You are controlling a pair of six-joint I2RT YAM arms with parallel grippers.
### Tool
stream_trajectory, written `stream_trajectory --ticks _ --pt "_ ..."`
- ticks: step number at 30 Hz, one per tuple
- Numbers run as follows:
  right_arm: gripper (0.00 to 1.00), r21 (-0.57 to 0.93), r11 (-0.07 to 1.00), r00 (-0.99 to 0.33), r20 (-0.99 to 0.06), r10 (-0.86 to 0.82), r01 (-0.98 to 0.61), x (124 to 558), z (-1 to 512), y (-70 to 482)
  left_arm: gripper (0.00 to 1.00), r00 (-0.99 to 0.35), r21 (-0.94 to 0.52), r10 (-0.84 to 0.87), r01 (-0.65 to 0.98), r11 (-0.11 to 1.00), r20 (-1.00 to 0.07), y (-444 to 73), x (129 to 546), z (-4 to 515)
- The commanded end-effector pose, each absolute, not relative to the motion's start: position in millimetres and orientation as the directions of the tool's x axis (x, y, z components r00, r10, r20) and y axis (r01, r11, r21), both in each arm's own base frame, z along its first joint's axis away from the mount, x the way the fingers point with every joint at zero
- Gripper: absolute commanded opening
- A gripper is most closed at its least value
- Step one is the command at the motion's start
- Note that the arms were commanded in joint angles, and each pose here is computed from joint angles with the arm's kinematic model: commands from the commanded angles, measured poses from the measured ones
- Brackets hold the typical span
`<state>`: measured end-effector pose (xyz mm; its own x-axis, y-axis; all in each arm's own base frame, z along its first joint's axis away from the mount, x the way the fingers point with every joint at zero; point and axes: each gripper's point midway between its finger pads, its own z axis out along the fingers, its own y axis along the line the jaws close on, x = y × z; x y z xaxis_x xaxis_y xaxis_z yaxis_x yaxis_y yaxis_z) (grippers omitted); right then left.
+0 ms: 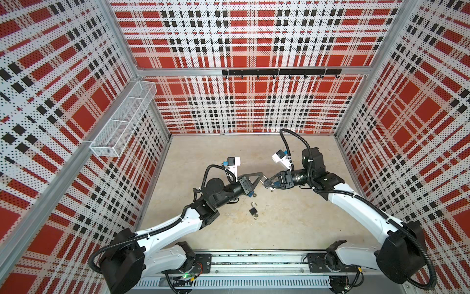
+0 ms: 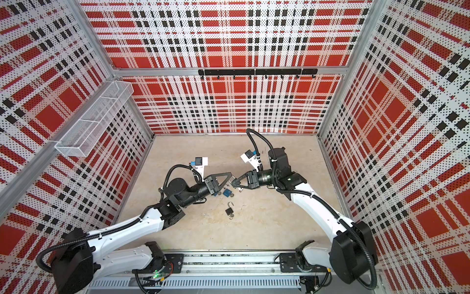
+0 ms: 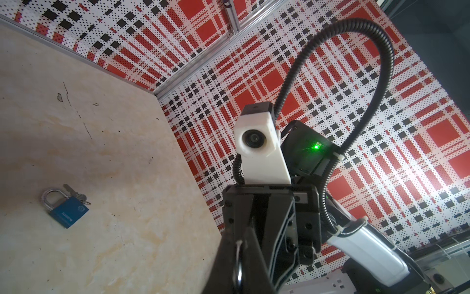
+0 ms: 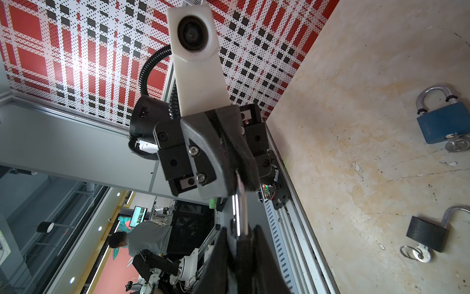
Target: Lock with the key
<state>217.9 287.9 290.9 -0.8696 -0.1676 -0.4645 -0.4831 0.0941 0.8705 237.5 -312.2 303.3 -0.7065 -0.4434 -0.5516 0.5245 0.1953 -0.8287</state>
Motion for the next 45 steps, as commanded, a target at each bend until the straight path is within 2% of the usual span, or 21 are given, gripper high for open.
stream_trajectory --ticks 1,9,15,34,36,37,39,40,43,45 --pt "0.0 0.701 0.15 -0.707 -0.707 0.021 -0.697 269.3 330.9 297.4 0.0 -0.88 -0.879 0.087 0.473 0.056 -0.467 -360.2 118.8 239.9" --pt "0.0 0.674 0.232 -0.691 -0.723 0.01 -0.701 276.5 322.4 293.4 0.0 -0.884 -0.884 0.09 0.465 0.054 -0.459 -364.3 113.6 237.0" --pt "0.0 0.668 0.249 -0.692 -0.722 -0.012 -0.701 273.2 316.6 291.3 0.0 -0.878 -0.877 0.063 0.478 0.054 -0.475 -358.7 123.1 242.9" --pt "0.0 0.682 0.218 -0.703 -0.711 -0.024 -0.698 263.0 317.5 290.4 0.0 -0.848 -0.844 -0.015 0.525 0.112 -0.53 -328.4 164.3 263.6" --pt "0.0 0.682 0.217 -0.702 -0.712 -0.022 -0.699 262.7 318.2 290.2 0.05 -0.842 -0.838 -0.027 0.534 0.112 -0.539 -325.6 169.7 268.3" --pt "0.0 0.683 0.215 -0.703 -0.711 -0.022 -0.698 262.5 318.3 290.4 0.11 -0.838 -0.835 -0.032 0.538 0.115 -0.544 -323.6 173.1 270.6" --pt "0.0 0.682 0.213 -0.702 -0.712 -0.023 -0.699 262.4 318.5 290.5 0.14 -0.832 -0.83 -0.04 0.546 0.117 -0.553 -319.6 178.3 275.1" --pt "0.0 0.683 0.212 -0.702 -0.712 -0.021 -0.699 262.2 319.4 290.4 0.2 -0.829 -0.827 -0.041 0.549 0.12 -0.557 -317.8 180.3 276.5" --pt "0.0 0.683 0.209 -0.701 -0.713 -0.019 -0.7 261.4 320.9 289.9 0.27 -0.828 -0.824 -0.042 0.55 0.134 -0.559 -311.8 183.9 276.0" --pt "0.0 0.683 0.206 -0.701 -0.713 -0.019 -0.701 261.1 321.7 290.3 0.27 -0.827 -0.823 -0.047 0.55 0.142 -0.56 -307.7 185.6 276.1"
